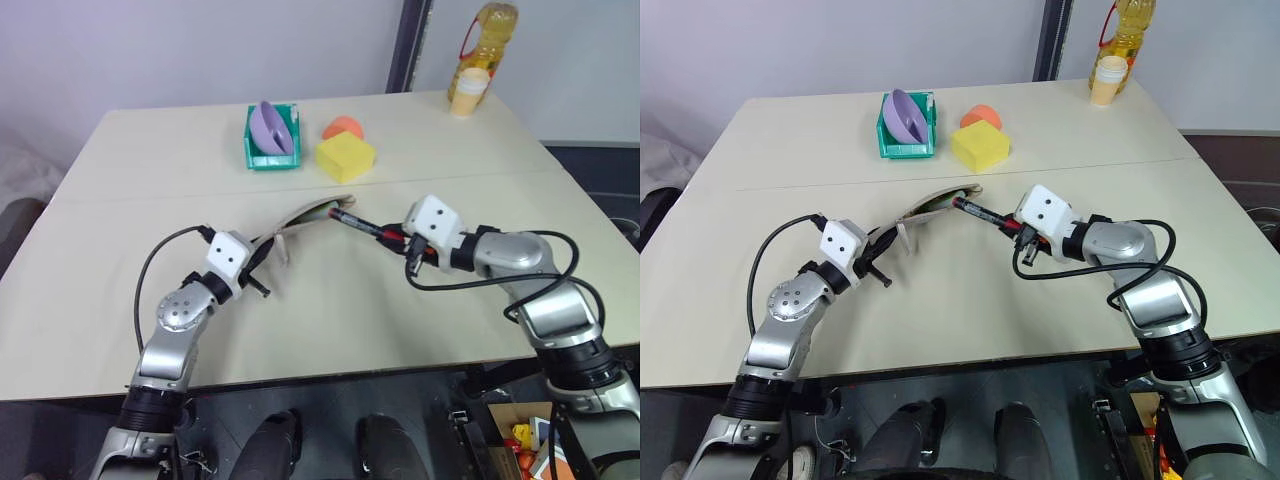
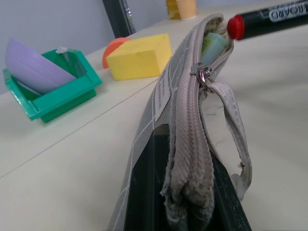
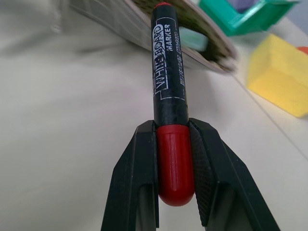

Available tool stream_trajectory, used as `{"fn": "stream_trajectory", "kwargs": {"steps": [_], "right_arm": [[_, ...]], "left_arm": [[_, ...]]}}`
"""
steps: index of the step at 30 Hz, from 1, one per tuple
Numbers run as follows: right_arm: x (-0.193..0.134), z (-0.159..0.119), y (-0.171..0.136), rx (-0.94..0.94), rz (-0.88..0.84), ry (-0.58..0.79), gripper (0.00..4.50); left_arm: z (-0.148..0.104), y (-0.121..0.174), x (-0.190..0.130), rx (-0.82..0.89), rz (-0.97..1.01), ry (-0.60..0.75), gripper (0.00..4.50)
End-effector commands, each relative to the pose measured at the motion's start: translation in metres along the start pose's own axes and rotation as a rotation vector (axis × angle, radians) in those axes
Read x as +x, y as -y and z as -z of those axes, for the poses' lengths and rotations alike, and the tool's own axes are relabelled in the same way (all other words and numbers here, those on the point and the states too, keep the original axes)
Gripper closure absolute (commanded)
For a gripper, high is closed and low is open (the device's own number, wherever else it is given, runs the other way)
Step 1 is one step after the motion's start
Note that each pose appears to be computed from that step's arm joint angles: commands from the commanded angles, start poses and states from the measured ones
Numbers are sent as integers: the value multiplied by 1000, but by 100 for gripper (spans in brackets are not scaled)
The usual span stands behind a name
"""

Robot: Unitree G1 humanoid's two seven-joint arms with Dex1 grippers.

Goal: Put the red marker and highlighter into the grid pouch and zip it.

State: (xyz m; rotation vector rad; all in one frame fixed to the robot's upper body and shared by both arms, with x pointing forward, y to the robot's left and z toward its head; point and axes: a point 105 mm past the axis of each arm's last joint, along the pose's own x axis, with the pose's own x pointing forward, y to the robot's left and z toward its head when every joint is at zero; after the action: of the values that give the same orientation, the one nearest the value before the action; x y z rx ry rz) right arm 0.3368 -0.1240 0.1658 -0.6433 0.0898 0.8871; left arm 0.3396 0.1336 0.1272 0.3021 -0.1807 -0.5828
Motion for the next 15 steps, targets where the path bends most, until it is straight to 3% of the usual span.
{"fn": "stream_trajectory", "kwargs": {"steps": [1,11,15], "right_arm": [[0,-19,2,-59,6,38,412],[8,-23,0,-110,-14,9,412],[10,-26,-2,-346,-56,-75,412]], "left_arm": [[-12,0,1,27,10,49,450],[-13,14,0,61,77,51,450],[-15,30,-3,107,187,57,450]]}}
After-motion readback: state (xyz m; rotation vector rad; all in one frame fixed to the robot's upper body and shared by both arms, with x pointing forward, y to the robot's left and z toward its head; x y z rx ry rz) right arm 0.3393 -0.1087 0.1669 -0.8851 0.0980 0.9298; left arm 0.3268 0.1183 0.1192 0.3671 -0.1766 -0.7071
